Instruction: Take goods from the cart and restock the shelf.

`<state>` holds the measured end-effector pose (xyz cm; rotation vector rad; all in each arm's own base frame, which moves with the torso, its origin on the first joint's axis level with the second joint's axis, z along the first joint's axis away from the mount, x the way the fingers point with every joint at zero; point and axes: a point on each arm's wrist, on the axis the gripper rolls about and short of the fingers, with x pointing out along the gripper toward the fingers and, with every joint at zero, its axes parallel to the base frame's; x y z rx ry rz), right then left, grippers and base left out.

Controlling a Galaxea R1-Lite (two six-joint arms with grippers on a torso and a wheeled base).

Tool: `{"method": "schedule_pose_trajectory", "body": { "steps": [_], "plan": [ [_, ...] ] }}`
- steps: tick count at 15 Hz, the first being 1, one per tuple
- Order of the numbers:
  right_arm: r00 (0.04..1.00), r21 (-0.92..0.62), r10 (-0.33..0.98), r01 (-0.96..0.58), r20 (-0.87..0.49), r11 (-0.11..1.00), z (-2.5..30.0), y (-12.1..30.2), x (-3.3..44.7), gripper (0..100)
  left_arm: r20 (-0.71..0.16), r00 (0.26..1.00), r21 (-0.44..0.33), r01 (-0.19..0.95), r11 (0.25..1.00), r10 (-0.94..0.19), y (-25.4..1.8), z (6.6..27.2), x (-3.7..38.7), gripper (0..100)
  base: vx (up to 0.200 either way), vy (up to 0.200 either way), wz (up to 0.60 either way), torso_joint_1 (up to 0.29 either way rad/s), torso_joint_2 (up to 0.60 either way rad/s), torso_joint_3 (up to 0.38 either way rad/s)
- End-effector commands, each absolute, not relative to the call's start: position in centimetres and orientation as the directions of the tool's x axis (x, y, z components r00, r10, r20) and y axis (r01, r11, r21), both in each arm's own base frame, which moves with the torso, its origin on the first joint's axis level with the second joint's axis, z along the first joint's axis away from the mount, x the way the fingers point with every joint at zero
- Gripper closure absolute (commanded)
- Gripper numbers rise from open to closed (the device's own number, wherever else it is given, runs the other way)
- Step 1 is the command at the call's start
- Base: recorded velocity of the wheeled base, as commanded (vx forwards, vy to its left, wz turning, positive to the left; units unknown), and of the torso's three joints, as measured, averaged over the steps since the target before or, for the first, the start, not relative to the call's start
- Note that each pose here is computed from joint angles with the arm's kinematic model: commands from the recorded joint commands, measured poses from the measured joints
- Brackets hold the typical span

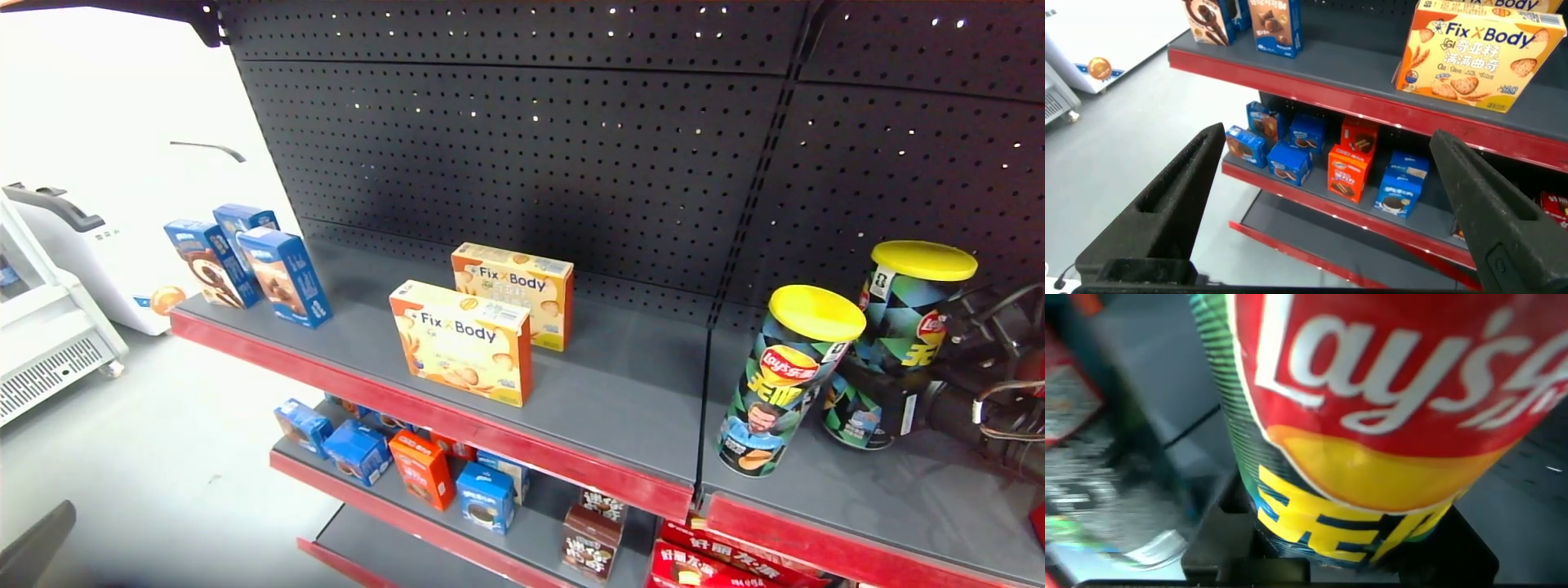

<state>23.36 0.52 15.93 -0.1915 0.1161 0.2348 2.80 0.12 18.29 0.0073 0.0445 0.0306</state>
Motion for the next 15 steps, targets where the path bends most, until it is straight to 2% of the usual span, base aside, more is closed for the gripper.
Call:
{"method": "schedule_pose_trajectory", "body": {
  "steps": [1, 5, 9, 15],
  "plan": [
    [0.957, -0.172, 0.247, -0.271, -0.151, 0.947, 15.6, 1.2, 23.8, 100, -0.038, 0.999, 0.008, -0.032, 0.999, 0.032, 0.1, 18.4, 2.8, 0, 0.0, 0.0, 0.0, 0.0, 0.0, 0.0],
    [0.952, -0.172, 0.271, -0.293, -0.14, 0.941, 15.7, 1.0, 25.1, 100, -0.046, 0.998, 0.008, -0.035, 0.999, 0.035, 0.1, 18.3, 2.9, 0, 0.0, 0.0, 0.0, 0.0, 0.0, 0.0],
    [0.963, -0.184, 0.222, -0.248, -0.151, 0.951, 15.2, -0.3, 27.2, 100, -0.063, 0.997, 0.007, -0.035, 0.999, 0.035, 0.2, 18.2, 3.1, 0, 0.0, 0.0, 0.0, 0.0, 0.0, 0.0],
    [0.966, -0.192, 0.215, -0.24, -0.141, 0.952, 14.9, 0.1, 30.3, 100, -0.073, 0.996, 0.006, -0.045, 0.999, 0.046, 0.2, 17.8, 3.1, 0, 0.0, 0.0, 0.0, 0.0, 0.0, 0.0]
  ]
}}
